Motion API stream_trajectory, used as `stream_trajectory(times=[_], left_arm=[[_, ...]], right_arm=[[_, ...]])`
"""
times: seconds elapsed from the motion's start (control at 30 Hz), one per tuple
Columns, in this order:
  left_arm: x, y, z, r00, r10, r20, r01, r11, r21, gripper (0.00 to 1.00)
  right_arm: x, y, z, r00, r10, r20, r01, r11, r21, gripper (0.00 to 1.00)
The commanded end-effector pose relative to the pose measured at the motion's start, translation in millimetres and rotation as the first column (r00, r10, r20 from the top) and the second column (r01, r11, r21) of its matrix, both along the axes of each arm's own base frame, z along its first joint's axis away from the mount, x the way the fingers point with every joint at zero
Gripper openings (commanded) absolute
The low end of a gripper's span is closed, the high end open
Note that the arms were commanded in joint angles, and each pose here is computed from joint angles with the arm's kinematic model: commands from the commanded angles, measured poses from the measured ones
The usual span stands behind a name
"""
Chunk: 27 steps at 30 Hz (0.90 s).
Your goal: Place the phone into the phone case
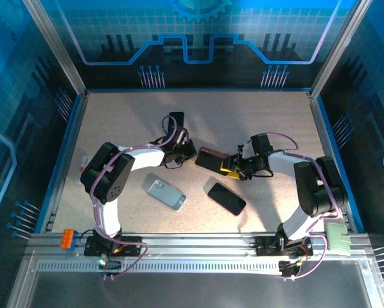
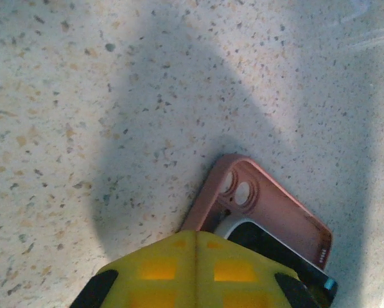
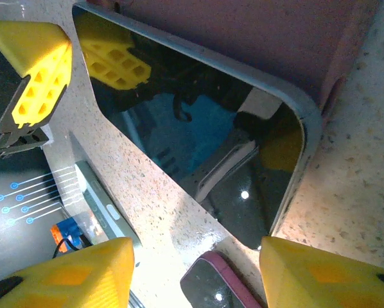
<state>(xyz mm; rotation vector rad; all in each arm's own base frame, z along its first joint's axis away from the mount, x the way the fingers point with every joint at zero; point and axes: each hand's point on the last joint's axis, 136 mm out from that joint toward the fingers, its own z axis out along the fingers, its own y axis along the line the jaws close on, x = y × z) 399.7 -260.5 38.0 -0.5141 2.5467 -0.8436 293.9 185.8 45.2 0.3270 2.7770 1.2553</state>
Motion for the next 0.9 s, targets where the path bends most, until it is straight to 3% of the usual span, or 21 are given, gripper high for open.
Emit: stream_trajectory(times=[0.0,0.53,0.87], left_arm=[[-12,-1,-10,0.999,-0.022,-0.034,0.021,1.000,-0.003,0.03],[-22,-16,-18,0.998,-0.045,-0.048,0.044,0.999,-0.013,0.03],[-27,-19,-20,0.997,-0.052,-0.059,0.051,0.999,-0.019,0.03]], right_arm=[[-6,-1,-10,1.000,0.014,-0.009,-0.015,0.999,-0.038,0.55],[-8,-5,-7,1.000,0.018,0.001,-0.017,0.998,-0.068,0.56],[3,-2,-20,1.000,-0.013,0.004,0.014,0.999,-0.045,0.49]])
